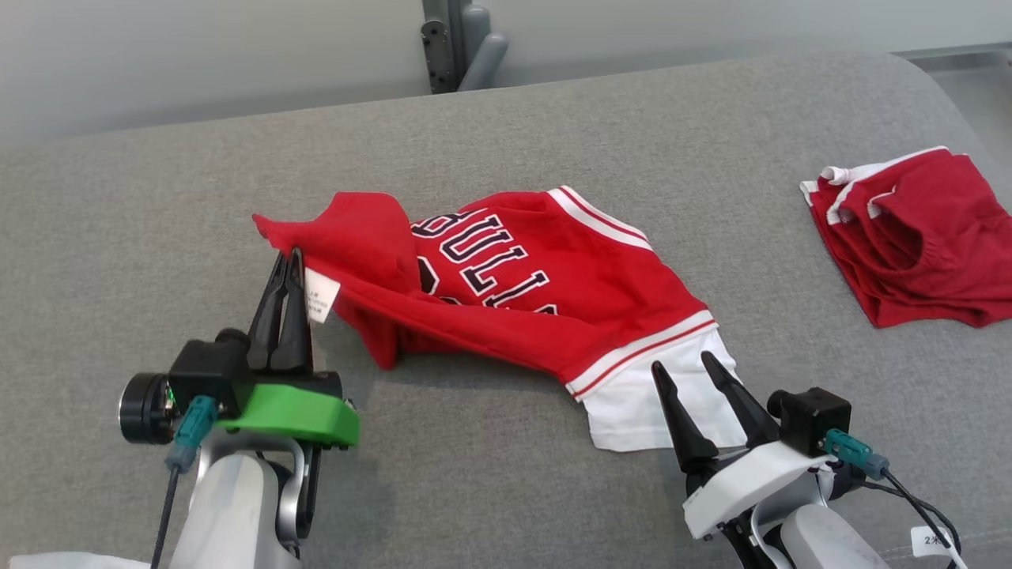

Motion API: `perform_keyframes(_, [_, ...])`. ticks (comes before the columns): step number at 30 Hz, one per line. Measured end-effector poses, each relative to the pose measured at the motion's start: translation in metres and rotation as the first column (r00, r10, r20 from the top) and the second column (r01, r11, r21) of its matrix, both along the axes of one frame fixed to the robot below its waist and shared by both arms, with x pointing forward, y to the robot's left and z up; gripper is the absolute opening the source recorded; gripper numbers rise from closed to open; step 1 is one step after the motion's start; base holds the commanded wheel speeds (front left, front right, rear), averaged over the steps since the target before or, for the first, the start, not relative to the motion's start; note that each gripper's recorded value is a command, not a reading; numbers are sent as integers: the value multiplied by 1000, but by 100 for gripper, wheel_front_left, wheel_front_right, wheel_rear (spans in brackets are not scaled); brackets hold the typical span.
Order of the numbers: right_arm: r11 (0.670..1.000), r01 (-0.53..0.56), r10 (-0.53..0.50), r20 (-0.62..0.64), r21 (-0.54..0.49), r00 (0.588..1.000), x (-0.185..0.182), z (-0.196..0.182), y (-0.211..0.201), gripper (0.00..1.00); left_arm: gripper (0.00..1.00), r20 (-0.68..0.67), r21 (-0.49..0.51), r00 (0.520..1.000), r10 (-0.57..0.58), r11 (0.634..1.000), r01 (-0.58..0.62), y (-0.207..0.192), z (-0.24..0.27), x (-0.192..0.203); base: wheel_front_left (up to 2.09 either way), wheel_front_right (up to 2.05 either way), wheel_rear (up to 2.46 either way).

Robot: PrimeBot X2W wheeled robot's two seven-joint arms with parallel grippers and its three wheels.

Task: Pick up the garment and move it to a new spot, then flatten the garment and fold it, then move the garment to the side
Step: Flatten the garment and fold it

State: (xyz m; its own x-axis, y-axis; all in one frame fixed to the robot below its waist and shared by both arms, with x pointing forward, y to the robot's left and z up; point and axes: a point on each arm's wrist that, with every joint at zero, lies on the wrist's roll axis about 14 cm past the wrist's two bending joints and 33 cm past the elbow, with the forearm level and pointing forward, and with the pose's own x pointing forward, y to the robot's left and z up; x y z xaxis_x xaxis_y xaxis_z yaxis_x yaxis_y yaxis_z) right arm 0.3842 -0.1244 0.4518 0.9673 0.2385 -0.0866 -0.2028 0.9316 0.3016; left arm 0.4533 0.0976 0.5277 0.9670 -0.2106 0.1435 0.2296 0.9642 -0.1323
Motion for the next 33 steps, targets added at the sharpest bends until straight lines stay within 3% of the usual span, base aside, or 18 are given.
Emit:
perform_keyframes(5, [998, -54, 54, 9, 18, 998, 3, 3, 22, 100, 0, -46, 28, 988, 144, 989, -143, 46, -16, -29, 0, 0, 0])
perform_keyframes(8, [996, -81, 81, 15, 21, 997, 4, 5, 32, 100, 0, -144, 29, 953, 266, 964, -264, 83, -47, -55, 0, 0, 0])
perform_keyframes(9, [996, -90, 89, 16, 21, 996, 4, 5, 34, 100, 7, -183, 26, 937, 298, 954, -299, 94, -58, -64, 0, 0, 0])
perform_keyframes(10, [995, -96, 96, 15, 20, 995, 4, 5, 36, 100, 36, -218, 28, 921, 322, 946, -324, 101, -69, -73, 0, 0, 0])
perform_keyframes(11, [995, -101, 101, 15, 19, 995, 4, 5, 37, 100, 100, -260, 36, 903, 341, 938, -344, 107, -83, -82, 0, 0, 0])
perform_keyframes(16, [996, -87, 87, 28, -3, 996, 2, 8, 28, 100, 100, -364, 77, 823, 436, 895, -440, 131, -115, -108, 0, 0, 0])
perform_keyframes(33, [997, 35, -25, 141, -67, 990, -16, 41, -10, 100, 100, -178, 110, 939, 293, 955, -277, 89, -63, -79, 0, 0, 0])
